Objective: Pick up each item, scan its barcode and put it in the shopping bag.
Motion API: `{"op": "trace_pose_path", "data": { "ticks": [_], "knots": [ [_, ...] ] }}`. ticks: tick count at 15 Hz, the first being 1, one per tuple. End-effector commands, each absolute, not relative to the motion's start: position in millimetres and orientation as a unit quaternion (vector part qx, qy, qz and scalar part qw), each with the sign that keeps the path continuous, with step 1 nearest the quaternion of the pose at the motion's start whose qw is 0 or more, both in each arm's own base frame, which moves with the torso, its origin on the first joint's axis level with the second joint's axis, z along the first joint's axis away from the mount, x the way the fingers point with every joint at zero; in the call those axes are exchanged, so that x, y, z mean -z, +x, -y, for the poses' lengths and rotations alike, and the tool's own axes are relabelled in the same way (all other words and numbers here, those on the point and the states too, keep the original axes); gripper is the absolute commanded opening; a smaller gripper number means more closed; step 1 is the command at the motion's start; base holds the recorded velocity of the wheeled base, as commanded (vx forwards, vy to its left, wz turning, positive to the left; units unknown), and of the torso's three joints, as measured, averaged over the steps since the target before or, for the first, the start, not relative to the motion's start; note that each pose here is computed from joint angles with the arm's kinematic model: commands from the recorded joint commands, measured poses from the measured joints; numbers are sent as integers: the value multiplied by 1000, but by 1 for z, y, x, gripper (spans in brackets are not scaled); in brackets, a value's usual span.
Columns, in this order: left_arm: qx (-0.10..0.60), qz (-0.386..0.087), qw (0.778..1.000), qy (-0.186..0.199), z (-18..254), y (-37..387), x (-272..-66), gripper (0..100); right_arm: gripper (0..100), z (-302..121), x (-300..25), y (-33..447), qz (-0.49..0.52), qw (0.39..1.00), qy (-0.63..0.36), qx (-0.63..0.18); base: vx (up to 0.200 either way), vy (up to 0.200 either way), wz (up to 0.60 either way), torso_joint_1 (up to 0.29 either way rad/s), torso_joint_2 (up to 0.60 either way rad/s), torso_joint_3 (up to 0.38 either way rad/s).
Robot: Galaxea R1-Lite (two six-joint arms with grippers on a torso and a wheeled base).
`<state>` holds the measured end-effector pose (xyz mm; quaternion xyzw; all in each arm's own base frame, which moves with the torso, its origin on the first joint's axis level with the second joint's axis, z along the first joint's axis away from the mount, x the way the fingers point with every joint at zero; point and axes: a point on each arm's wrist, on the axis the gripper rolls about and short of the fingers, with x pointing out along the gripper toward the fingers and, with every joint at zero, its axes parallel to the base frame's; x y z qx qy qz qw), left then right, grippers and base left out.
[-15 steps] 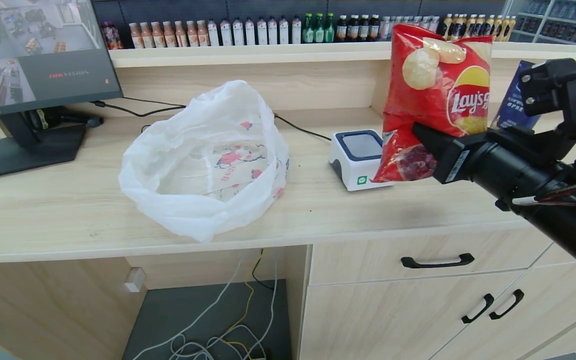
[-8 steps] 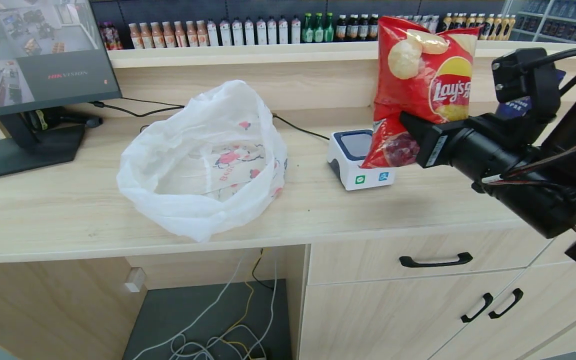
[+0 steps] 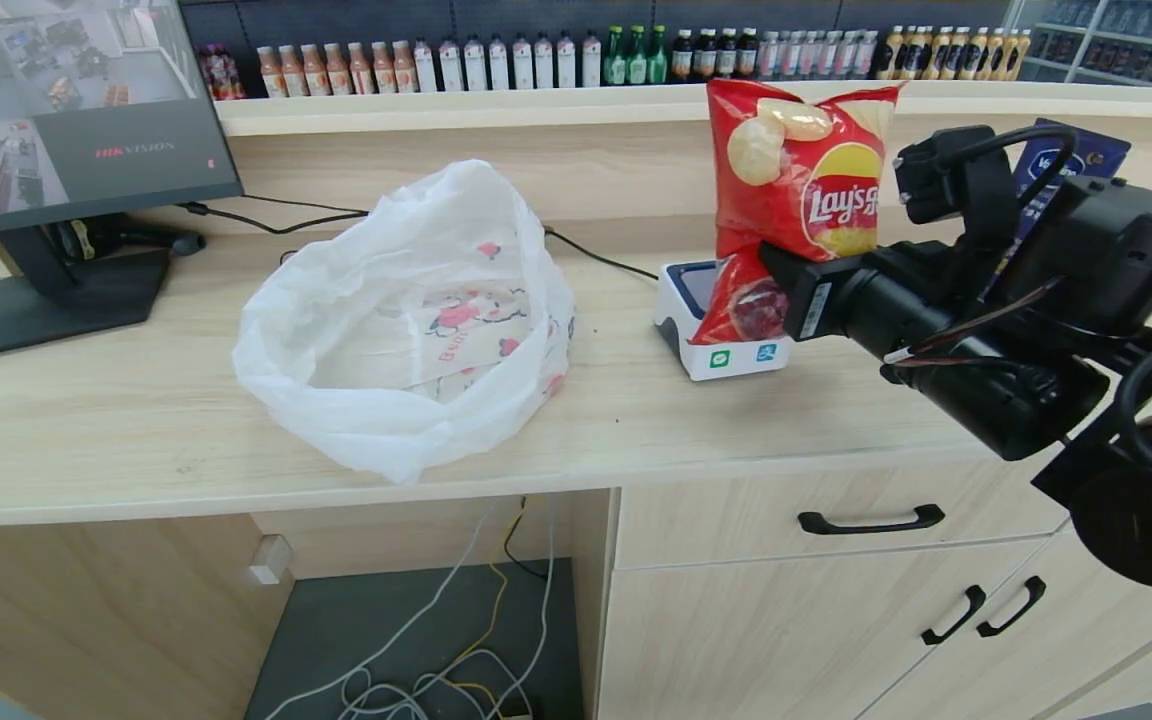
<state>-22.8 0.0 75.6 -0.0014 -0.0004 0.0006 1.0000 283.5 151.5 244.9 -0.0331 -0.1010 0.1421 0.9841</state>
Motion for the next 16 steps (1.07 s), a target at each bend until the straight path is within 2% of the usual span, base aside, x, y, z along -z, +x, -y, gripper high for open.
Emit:
{"op": "trace_pose_path", "data": {
  "ticks": [1,16],
  "knots": [
    [0,1,1000,-2,0,-23,-76,100,0,-156,-237,290,90,985,-38,-143,0,0,0,0,0,0],
    [0,1,1000,-2,0,-23,-76,100,0,-160,-222,301,71,988,-42,-134,0,0,0,0,0,0]
  ]
}}
